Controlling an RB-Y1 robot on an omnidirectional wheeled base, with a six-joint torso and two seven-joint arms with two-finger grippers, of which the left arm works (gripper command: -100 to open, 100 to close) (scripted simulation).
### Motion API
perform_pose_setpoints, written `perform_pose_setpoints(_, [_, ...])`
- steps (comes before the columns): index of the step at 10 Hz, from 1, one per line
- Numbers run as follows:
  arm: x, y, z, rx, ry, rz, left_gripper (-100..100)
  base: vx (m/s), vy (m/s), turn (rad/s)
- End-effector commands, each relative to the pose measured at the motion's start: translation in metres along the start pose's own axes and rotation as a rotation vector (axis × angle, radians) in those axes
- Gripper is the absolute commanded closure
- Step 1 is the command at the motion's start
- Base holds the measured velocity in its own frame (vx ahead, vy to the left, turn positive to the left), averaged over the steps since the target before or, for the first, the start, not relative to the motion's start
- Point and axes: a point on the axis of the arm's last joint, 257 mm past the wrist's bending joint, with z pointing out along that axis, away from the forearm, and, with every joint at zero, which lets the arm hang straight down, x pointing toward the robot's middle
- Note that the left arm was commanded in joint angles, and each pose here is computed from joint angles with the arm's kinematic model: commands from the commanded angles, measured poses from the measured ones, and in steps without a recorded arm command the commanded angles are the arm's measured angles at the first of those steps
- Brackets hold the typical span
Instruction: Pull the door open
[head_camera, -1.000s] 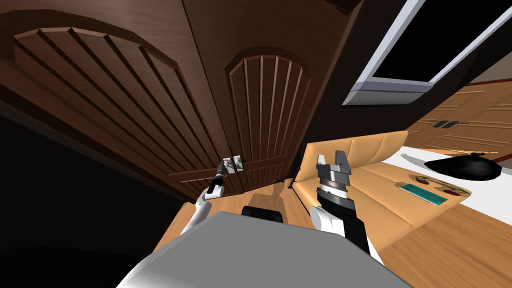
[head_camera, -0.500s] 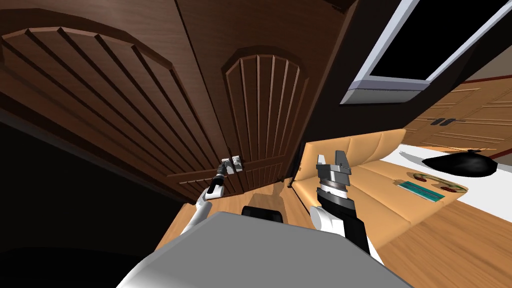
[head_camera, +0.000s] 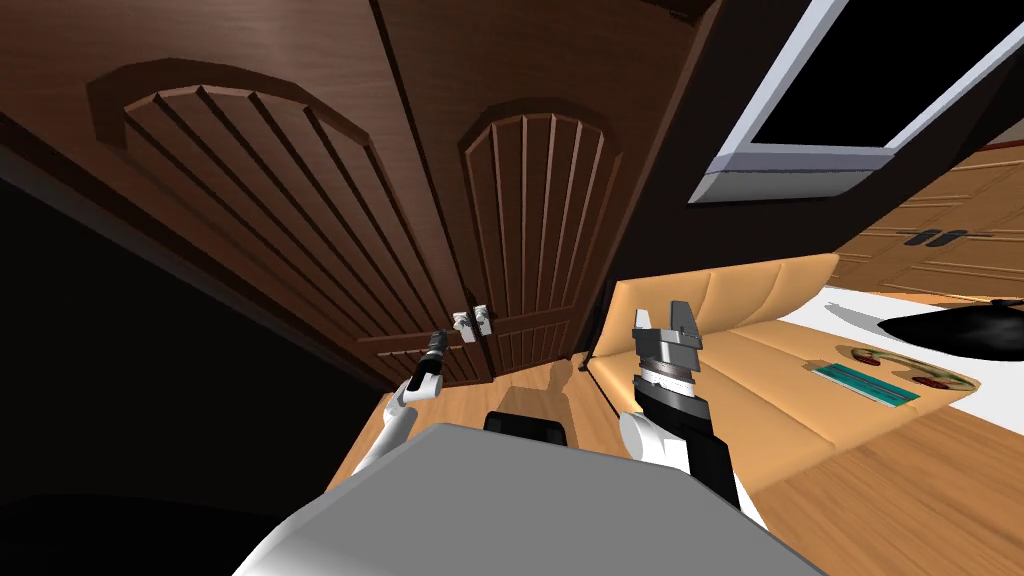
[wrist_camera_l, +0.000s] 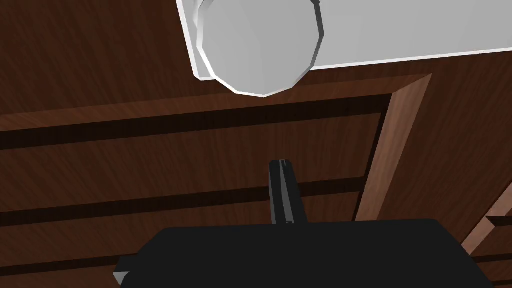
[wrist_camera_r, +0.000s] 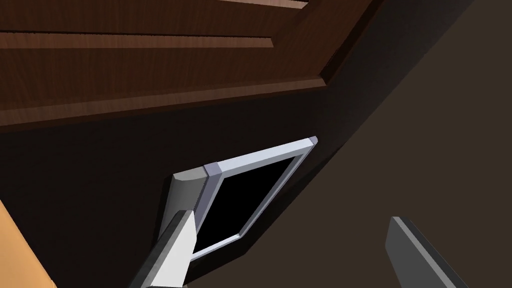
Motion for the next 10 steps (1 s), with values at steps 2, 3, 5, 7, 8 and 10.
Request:
perform_pose_setpoints(2, [0.0, 0.004, -0.0047, -0.005, 0.007, -0.002, -100, -0.189, 0.002, -0.003])
perform_pose_setpoints(3, [0.008, 0.001, -0.0042, 0.001, 0.021, -0.008, -100, -0.195, -0.096, -0.118])
perform_pose_setpoints(5, [0.025, -0.005, -0.0035, 0.014, 0.051, -0.021, -100, -0.188, -0.099, -0.071])
perform_pose_setpoints(7, [0.028, -0.007, -0.0042, 0.017, 0.058, -0.024, -100, -0.146, -0.068, -0.056])
perform_pose_setpoints(8, [0.005, 0.003, -0.0092, -0.005, 0.022, -0.008, -100, -0.01, 0.059, 0.2])
perform_pose_setpoints(10, [-0.01, 0.008, -0.0119, -0.018, -0.002, 0.002, -100, 0.066, 0.141, 0.117])
